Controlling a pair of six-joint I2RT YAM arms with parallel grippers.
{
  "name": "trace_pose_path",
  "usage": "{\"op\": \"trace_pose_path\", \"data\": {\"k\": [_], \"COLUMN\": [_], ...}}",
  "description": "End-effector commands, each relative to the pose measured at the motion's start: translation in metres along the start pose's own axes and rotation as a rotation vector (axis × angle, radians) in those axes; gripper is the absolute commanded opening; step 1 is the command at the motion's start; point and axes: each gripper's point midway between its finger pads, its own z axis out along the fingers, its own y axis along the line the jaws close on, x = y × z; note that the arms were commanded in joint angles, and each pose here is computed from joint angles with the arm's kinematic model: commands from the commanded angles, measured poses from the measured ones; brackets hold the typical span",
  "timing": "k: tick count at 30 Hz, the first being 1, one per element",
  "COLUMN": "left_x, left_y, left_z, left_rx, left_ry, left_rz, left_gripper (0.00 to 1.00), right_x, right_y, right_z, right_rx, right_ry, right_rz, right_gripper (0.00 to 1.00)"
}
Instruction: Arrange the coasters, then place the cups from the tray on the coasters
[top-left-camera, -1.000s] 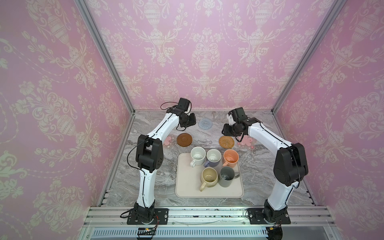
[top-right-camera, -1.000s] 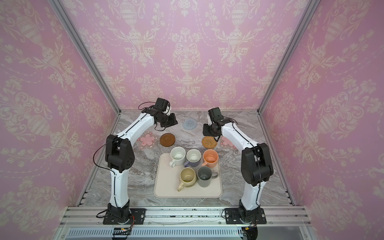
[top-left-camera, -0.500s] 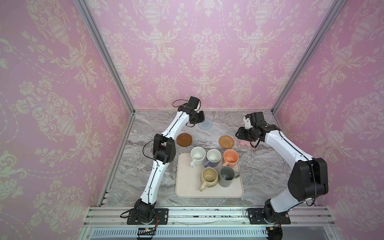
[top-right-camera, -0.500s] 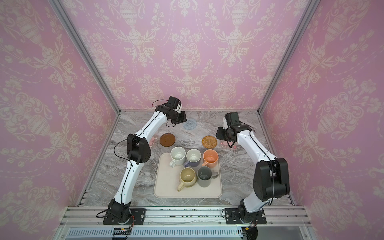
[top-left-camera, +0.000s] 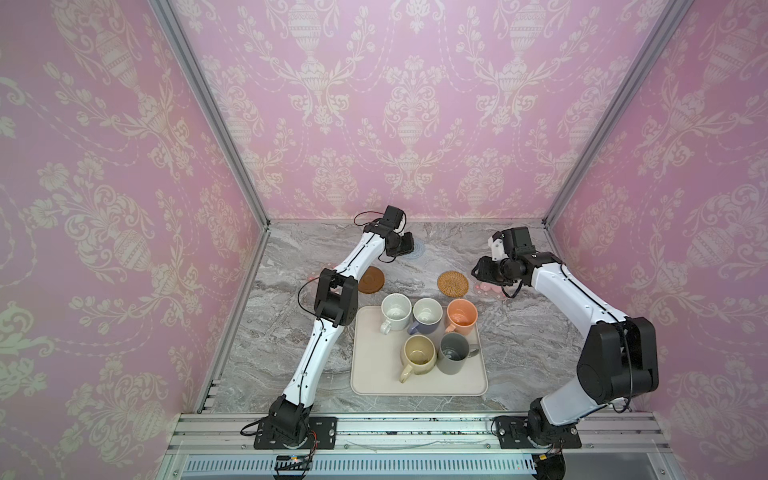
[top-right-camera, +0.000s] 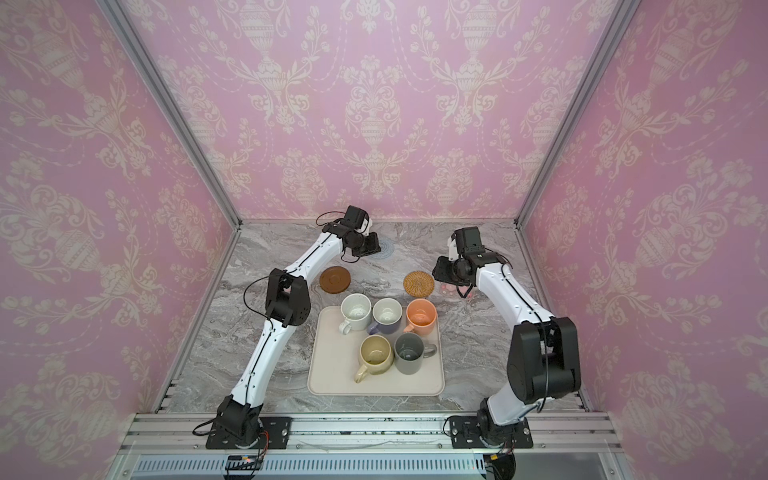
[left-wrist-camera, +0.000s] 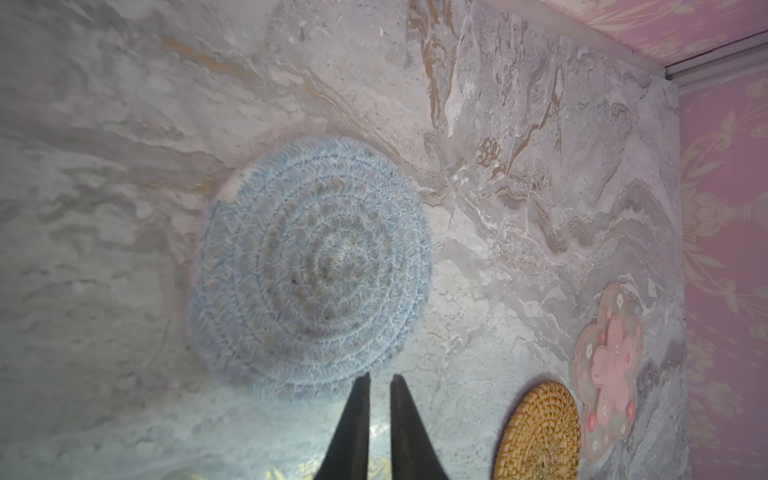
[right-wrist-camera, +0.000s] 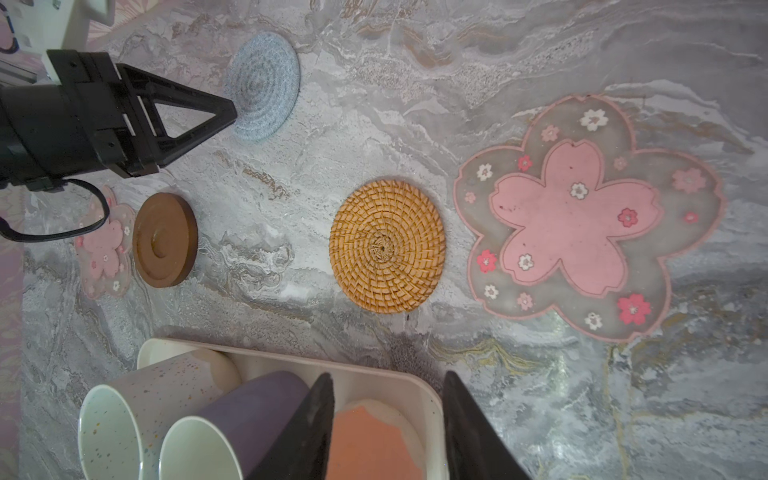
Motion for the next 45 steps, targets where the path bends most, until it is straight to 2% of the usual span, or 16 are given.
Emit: {"op": "trace_pose_path", "data": {"k": [1, 16, 27, 45], "left_x": [-0.006, 0.002, 0.053, 0.113], "left_y": [-0.009, 0.020, 0.044, 0.029], "left_z": [0.009, 0.023, 0.011, -0.028], "left_rx": [0.046, -0.048, -0.148, -0.064], "left_ry": [-0.029, -0.022, 0.114, 0.207], "left_rz": [-0.010, -0.089, -0.149, -0.168], "left_gripper": [0.14, 0.12, 0.12, 0.13], "right_x": [0.000, 0.001, 0.007, 0.025], "right_y": [0.000, 0.003, 0.003, -0.001], "right_z": [-0.013, -0.004, 0.000, 0.008], "right_rx": [-0.014, -0.047, -0.057, -0.068], "right_ry": [-0.020, 0.002, 0.012, 0.050], "right_rz": [-0.002, 0.026, 0.048, 0.105], "right_gripper": [0.45, 0.45, 0.45, 0.45]}}
